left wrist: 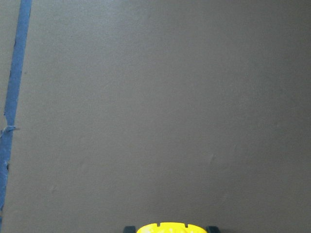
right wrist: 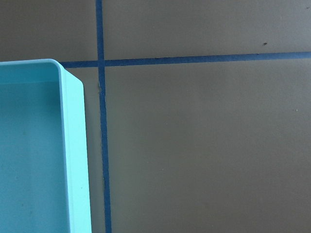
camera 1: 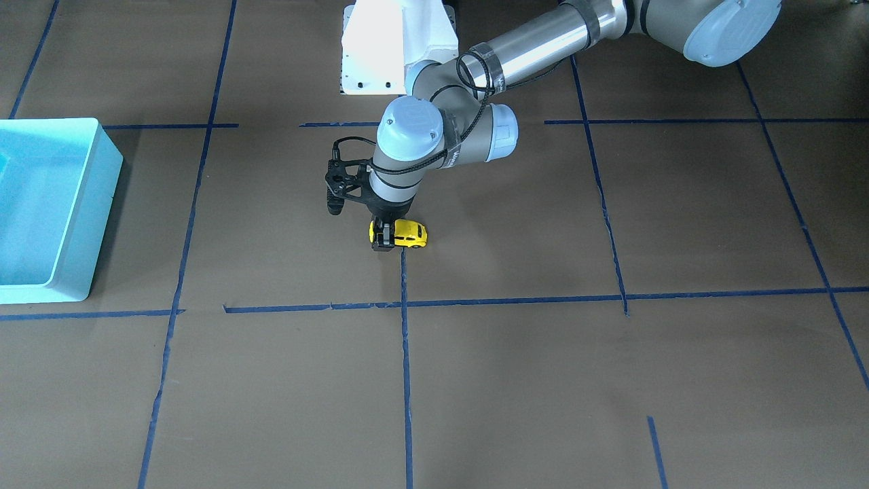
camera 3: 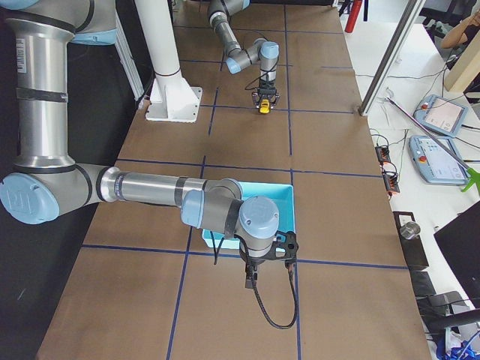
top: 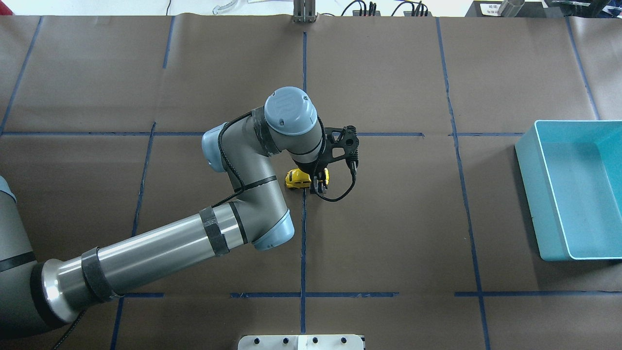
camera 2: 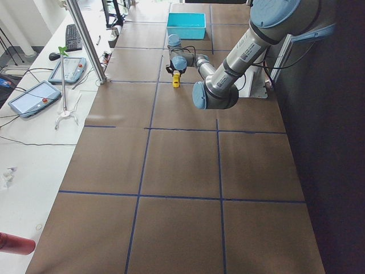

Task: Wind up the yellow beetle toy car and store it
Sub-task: 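Roll the pressed car backward along the table with the left gripper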

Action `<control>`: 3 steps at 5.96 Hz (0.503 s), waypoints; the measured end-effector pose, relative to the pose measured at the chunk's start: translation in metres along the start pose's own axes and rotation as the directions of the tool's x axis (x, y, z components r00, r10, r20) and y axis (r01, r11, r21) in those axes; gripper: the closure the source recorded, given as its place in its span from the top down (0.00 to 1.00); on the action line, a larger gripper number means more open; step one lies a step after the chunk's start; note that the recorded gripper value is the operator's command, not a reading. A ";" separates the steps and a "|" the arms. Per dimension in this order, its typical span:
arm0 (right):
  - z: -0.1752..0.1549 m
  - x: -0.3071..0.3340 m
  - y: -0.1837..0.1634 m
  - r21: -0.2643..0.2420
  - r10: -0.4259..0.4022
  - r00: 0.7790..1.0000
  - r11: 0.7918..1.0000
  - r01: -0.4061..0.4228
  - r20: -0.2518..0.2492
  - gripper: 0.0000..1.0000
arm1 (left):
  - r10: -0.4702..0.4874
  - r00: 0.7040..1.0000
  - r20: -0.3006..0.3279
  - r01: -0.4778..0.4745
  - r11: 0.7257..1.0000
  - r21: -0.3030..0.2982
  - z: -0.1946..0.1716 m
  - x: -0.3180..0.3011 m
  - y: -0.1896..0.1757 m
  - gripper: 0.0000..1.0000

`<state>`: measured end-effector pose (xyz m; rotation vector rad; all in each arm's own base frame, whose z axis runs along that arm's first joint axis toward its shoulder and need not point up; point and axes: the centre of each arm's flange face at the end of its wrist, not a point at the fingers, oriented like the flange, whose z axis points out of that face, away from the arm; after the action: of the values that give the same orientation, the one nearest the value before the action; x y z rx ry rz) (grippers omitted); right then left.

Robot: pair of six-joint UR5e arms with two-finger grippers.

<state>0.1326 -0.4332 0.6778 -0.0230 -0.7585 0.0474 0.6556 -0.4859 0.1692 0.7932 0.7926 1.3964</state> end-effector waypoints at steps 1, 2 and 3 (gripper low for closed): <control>0.000 0.000 0.000 0.001 -0.001 1.000 1.000 0.001 0.002 1.00 | 0.000 1.000 0.000 0.000 1.000 0.002 0.000 0.002 0.010 0.04; 0.000 -0.001 0.000 0.001 -0.001 1.000 1.000 0.001 0.003 1.00 | 0.002 1.000 0.001 -0.002 1.000 0.006 0.000 0.004 0.020 0.04; 0.000 0.000 0.000 0.001 0.000 1.000 1.000 0.000 0.004 1.00 | 0.004 1.000 0.001 -0.004 1.000 0.008 0.000 0.007 0.031 0.04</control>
<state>0.1323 -0.4333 0.6774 -0.0221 -0.7624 0.0476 0.6399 -0.4781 0.1953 0.8022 0.7964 1.3968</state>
